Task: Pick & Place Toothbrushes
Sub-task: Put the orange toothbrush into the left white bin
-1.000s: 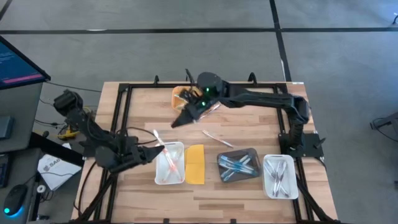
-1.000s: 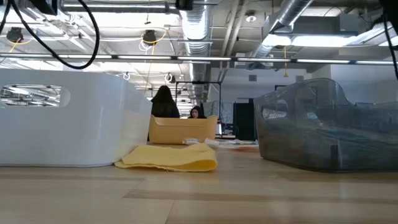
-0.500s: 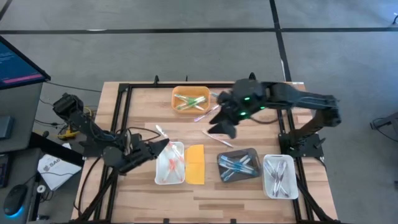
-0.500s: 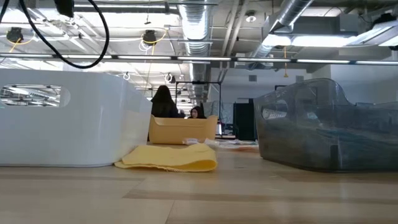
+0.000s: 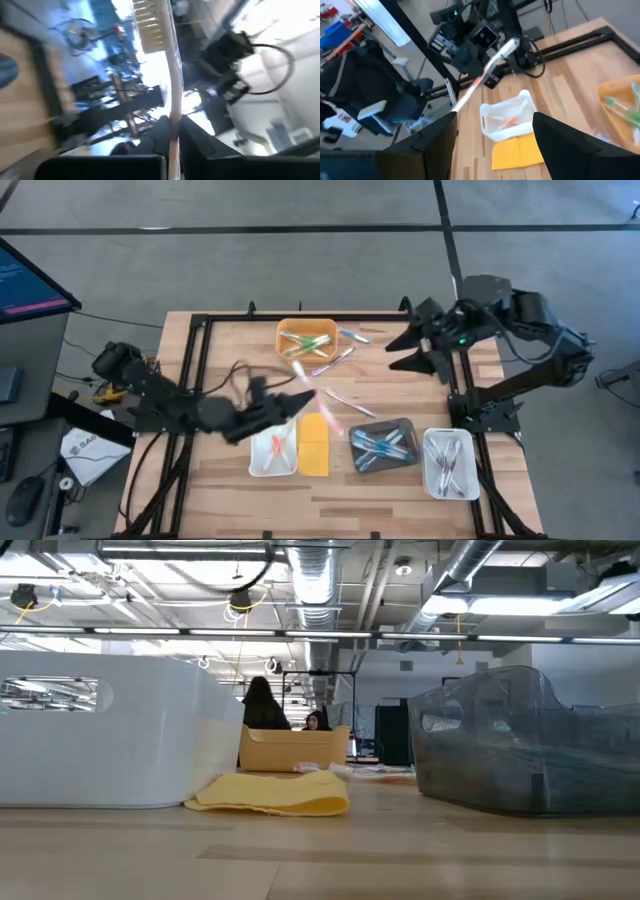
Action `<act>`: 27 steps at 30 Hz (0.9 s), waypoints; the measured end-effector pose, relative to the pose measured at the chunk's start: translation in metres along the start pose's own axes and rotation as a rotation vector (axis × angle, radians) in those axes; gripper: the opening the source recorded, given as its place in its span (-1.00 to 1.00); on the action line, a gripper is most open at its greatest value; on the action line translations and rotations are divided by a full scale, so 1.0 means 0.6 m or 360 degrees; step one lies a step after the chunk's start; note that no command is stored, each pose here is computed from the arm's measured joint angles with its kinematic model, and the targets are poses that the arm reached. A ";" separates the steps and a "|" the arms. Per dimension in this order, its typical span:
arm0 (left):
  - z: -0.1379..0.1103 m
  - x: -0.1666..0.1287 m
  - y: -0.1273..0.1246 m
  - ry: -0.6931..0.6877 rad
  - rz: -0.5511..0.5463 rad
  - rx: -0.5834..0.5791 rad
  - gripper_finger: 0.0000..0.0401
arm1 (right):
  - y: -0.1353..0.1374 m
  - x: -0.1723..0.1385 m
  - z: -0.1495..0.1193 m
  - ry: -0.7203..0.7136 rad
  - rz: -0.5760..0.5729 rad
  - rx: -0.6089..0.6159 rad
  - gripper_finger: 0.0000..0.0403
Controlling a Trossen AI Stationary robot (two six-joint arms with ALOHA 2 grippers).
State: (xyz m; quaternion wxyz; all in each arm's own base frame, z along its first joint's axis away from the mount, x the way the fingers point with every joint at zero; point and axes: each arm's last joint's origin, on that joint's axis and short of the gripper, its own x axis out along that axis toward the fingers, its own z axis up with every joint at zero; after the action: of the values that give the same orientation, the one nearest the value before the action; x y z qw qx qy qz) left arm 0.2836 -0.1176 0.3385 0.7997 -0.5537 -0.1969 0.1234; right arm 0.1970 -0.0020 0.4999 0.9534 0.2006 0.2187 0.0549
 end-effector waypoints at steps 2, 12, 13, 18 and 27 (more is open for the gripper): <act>0.011 0.039 -0.019 0.0029 -0.0072 0.0037 -0.96 | -0.002 -0.012 0.000 -0.0025 -0.0011 0.0004 0.27; 0.064 0.105 -0.014 0.0421 0.0631 0.0032 -0.96 | -0.008 -0.012 -0.010 0.0042 -0.0046 0.0028 0.27; 0.065 0.102 -0.007 0.0435 0.0696 -0.0005 -0.96 | -0.010 -0.007 -0.013 0.0063 -0.0052 0.0032 0.27; 0.059 0.076 0.011 0.0479 0.0981 -0.0135 -0.96 | -0.021 0.018 -0.029 0.0144 -0.0076 0.0051 0.27; 0.023 -0.006 0.025 0.0342 0.1380 -0.0229 -0.96 | -0.046 0.067 -0.060 0.0256 -0.0121 0.0124 0.27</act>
State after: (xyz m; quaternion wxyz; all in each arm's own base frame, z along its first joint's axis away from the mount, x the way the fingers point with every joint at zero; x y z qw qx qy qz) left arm 0.2745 -0.1025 0.3282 0.6495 -0.6488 0.1292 0.3749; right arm 0.2174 -0.0063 0.4431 0.9257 0.2239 0.3039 0.0259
